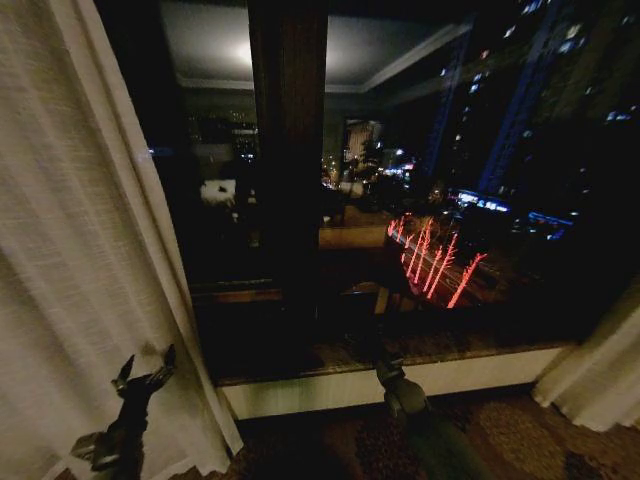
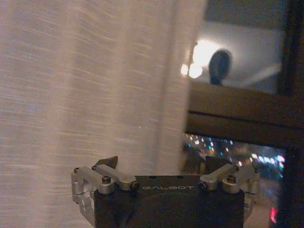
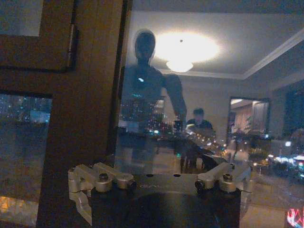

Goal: Open the curtains by pulling them apart, changing their state from closed to fully open.

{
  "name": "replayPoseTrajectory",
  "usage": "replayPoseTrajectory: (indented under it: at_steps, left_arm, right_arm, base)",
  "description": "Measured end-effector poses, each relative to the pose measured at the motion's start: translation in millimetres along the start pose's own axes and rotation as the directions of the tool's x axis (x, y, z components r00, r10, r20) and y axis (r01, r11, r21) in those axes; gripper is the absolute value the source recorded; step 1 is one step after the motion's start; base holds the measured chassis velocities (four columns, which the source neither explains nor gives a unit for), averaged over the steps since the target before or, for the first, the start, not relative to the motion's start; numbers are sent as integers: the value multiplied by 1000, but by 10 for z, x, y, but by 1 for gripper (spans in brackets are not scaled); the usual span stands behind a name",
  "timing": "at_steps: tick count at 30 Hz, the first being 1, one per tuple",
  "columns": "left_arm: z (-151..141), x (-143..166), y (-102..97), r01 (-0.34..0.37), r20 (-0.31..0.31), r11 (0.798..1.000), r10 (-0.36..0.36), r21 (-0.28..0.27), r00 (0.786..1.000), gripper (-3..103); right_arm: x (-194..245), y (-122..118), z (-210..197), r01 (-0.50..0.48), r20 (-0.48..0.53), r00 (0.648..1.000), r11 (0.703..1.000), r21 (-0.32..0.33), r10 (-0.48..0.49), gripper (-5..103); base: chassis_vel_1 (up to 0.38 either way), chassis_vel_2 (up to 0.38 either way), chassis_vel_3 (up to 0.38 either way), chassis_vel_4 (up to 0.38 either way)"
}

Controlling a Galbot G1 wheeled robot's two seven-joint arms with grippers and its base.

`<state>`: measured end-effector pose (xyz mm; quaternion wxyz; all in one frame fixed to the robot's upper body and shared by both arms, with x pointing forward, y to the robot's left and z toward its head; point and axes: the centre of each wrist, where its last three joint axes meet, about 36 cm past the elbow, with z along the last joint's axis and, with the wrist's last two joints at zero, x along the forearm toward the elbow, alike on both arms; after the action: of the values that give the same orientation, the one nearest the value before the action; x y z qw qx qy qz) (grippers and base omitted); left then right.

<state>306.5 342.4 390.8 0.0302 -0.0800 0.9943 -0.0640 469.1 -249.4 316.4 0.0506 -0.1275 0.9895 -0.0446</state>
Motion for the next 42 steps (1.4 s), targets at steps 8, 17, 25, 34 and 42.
replayPoseTrajectory:
  at_steps: [8, 17, 25, 34, 42]
  left_arm:
    - [-260, -193, -620, -39, -121, 997, 31, -66, 992, 100]
    - [-378, -235, -847, -49, -157, 994, 33, -101, 987, 100]
    - [-320, -566, -132, 73, -35, 972, -83, -224, 996, 100]
    - [-201, -460, 6, 64, 28, 967, -59, -246, 998, 100]
    - [236, -228, -106, 48, 78, 963, -28, -264, 997, 100]
  right_arm:
    - [0, 0, 0, 0, 0, 1000, 1000, 0, 0, 100]
    - [0, 0, 0, 0, 0, 1000, 1000, 0, 0, 100]
    - [0, 1, 0, 0, 0, 1000, 1000, 0, 0, 100]
    - [0, 0, 0, 0, 0, 1000, 1000, 0, 0, 100]
    - [0, 0, 0, 0, 0, 1000, 1000, 0, 0, 100]
  base:
    - [0, 0, 0, 0]
    - [0, 0, 0, 0]
    - [0, 0, 0, 0]
    - [0, 0, 0, 0]
    - [0, 0, 0, 0]
